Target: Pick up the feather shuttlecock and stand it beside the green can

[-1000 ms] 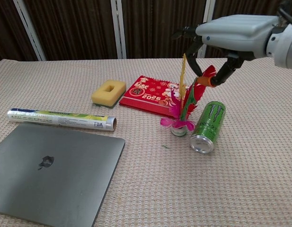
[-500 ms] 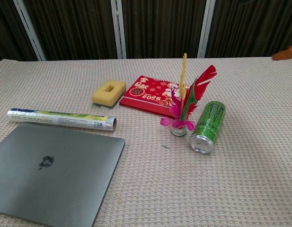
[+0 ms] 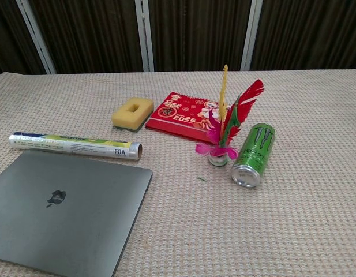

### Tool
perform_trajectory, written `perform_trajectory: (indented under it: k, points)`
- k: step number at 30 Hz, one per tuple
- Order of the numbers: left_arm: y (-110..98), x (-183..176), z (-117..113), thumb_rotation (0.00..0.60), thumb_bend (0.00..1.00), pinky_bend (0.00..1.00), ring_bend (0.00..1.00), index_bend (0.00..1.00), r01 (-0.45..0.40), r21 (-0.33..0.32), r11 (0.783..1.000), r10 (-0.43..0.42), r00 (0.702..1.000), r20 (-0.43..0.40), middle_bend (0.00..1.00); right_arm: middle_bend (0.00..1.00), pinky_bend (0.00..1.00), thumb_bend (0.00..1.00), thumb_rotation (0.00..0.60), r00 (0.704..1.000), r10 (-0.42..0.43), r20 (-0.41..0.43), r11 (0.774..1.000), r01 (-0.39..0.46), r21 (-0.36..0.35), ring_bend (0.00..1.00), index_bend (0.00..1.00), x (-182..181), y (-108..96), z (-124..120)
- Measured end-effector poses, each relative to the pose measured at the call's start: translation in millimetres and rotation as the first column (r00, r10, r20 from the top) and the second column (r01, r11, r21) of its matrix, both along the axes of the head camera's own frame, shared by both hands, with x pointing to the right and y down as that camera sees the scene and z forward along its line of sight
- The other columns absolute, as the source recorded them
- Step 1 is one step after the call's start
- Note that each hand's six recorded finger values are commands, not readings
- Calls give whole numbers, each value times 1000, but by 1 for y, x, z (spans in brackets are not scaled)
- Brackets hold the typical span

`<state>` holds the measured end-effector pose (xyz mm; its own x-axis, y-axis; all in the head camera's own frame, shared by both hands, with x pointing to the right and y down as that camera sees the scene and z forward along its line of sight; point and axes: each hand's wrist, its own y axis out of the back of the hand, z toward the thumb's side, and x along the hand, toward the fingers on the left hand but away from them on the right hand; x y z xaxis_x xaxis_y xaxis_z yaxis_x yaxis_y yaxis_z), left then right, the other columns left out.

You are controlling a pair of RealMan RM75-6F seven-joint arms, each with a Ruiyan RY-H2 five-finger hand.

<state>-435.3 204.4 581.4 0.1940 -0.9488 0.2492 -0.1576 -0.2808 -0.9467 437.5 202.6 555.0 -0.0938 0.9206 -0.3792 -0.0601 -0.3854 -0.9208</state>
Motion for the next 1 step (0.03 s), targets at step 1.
perform_trajectory:
  k: [1]
  points:
    - [1,0,0,600,52,0,0,0,-2,3,1000,2,1000,0,0,0,0,81,600,1000,7,6,1000,-7,7,0,0,2,9,2]
